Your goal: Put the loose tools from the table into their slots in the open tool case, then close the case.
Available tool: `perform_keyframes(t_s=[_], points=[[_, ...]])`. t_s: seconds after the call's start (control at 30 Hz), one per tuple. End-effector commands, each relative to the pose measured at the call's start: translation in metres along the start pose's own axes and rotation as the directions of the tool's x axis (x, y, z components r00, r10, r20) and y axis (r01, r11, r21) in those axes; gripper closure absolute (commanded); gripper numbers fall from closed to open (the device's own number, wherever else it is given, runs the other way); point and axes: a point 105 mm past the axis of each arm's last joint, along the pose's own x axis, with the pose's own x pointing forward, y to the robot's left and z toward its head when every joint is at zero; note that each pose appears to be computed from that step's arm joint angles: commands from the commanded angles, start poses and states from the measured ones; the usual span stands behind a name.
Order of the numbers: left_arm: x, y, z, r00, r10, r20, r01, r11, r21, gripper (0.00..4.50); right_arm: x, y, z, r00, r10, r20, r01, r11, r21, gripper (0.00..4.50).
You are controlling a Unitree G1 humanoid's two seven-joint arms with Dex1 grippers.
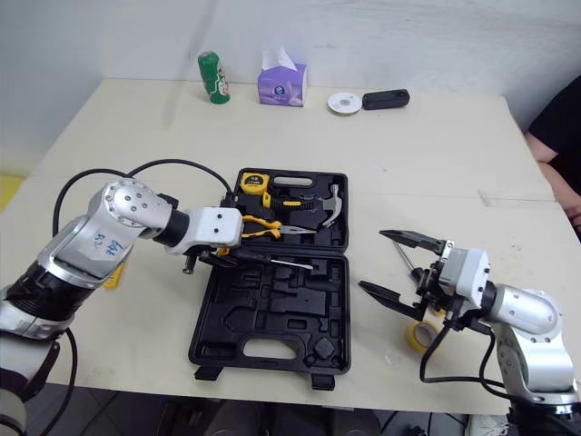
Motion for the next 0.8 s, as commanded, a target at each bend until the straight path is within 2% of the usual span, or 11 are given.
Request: perform_keyframes(t_s=[0.03, 0.73, 0.8], points=[[-0.0037, 0.0029, 0.0069, 1.000, 0.029, 0.011, -0.029, 0.999, 0.024, 3.42, -0.0050, -0.0030, 0.0064, 1.000, 0.001, 0.022, 0.001, 0.998, -0.062, 0.00], [0.0040, 0.0089, 0.0019, 0.997, 0.083, 0.001, -0.083, 0.996, 0.018, 3.42, -0.0064, -0.0027, 0.0004, 0.998, -0.016, 0.064, 0.018, 0.999, -0.038, 0.00], [0.0026, 0.0110, 0.0008, 0.996, 0.094, 0.000, -0.094, 0.995, 0.020, 2.41, -0.0059, -0.0026, -0.0004, 0.998, -0.011, 0.061, 0.013, 0.999, -0.040, 0.00]])
